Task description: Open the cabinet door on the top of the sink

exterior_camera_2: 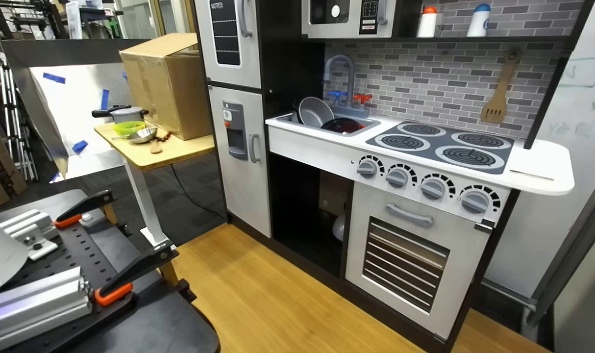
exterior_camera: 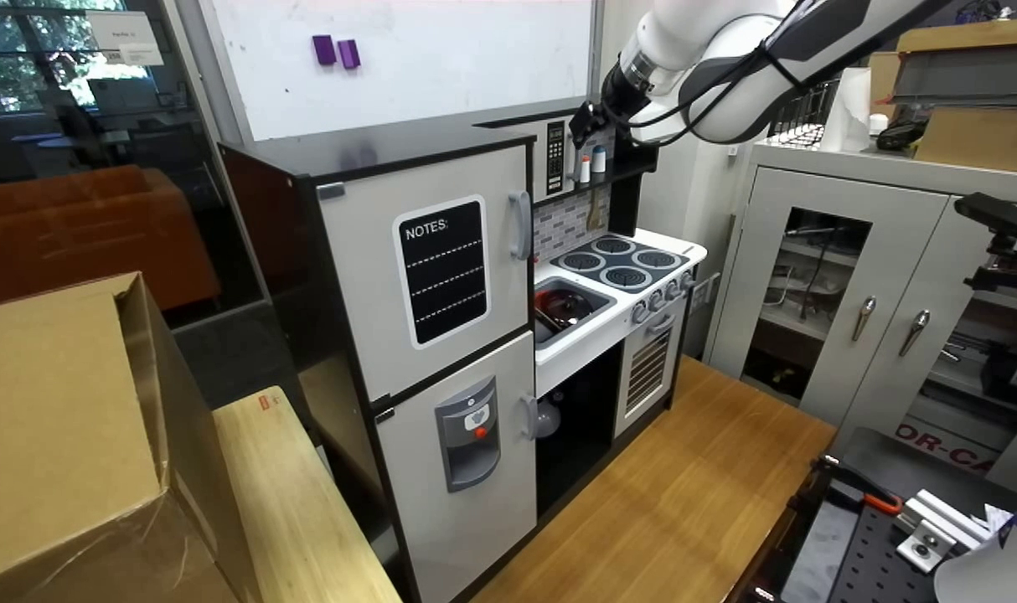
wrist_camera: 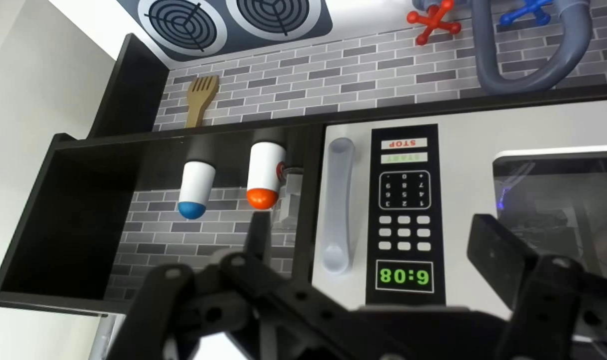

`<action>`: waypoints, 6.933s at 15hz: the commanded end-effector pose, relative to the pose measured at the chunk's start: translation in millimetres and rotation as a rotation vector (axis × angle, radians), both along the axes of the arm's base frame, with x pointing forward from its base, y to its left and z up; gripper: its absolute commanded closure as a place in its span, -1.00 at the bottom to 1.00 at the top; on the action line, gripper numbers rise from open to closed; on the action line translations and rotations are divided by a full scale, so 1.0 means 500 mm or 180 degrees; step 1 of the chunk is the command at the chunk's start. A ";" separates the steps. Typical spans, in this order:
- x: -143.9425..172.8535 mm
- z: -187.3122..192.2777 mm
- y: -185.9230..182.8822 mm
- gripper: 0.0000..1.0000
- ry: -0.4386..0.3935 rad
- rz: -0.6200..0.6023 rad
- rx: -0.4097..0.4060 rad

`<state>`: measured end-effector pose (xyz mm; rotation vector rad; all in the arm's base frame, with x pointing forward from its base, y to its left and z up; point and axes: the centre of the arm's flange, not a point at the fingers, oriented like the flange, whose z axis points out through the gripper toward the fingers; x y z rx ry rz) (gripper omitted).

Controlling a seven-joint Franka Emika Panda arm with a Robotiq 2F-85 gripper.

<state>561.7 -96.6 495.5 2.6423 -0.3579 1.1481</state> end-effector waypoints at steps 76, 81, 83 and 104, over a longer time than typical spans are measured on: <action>0.077 -0.009 -0.047 -1.00 -0.0069 0.0356 -0.0072; 0.063 -0.018 -0.038 -1.00 -0.0070 0.0304 -0.0027; 0.062 -0.020 -0.037 -1.00 -0.0066 0.0303 -0.0025; 0.079 0.002 -0.031 -1.00 -0.0163 0.0358 -0.0206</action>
